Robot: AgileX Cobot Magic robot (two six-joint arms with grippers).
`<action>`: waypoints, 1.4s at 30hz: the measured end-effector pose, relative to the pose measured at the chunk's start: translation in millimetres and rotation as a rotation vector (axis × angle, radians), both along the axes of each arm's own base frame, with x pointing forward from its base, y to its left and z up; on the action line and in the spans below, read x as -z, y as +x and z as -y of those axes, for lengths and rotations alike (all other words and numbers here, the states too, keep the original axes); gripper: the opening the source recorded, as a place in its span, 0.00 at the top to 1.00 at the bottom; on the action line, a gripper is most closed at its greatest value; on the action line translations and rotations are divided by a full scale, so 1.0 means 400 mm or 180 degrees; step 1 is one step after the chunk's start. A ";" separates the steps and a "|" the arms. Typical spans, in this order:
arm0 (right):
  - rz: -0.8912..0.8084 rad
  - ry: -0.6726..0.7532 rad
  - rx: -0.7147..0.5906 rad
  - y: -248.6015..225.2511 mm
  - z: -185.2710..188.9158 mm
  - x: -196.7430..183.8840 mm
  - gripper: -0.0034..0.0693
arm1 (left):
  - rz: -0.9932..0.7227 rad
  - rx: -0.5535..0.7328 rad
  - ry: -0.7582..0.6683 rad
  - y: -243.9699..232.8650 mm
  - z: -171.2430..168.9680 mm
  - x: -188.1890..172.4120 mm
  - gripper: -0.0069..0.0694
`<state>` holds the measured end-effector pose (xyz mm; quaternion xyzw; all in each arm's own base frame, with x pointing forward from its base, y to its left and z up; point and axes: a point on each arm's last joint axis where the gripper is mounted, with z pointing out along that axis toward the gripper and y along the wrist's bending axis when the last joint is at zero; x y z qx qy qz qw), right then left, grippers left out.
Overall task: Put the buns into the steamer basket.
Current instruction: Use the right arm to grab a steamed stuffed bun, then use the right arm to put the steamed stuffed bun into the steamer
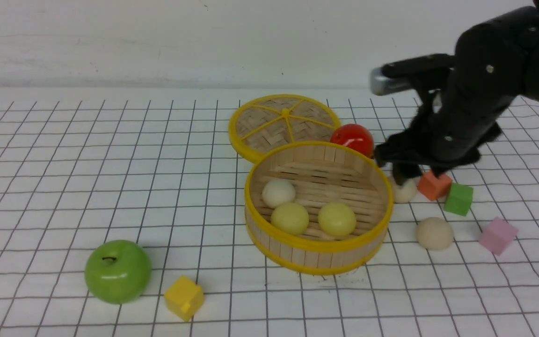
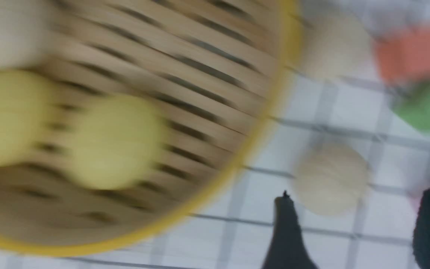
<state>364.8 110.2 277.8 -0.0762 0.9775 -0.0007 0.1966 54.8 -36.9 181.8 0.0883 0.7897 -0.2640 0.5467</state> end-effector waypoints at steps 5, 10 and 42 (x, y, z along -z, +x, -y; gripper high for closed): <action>-0.0359 0.0056 0.0381 0.023 0.081 0.088 0.48 | 0.0000 0.0000 0.0000 0.000 0.000 0.000 0.84; -0.0333 0.0232 0.0484 0.045 0.101 0.133 0.54 | 0.0000 0.0000 0.0000 0.000 0.000 0.000 0.84; -0.0095 0.0351 0.0174 0.043 0.081 0.097 0.94 | 0.0000 0.0000 0.0000 0.000 0.000 0.000 0.82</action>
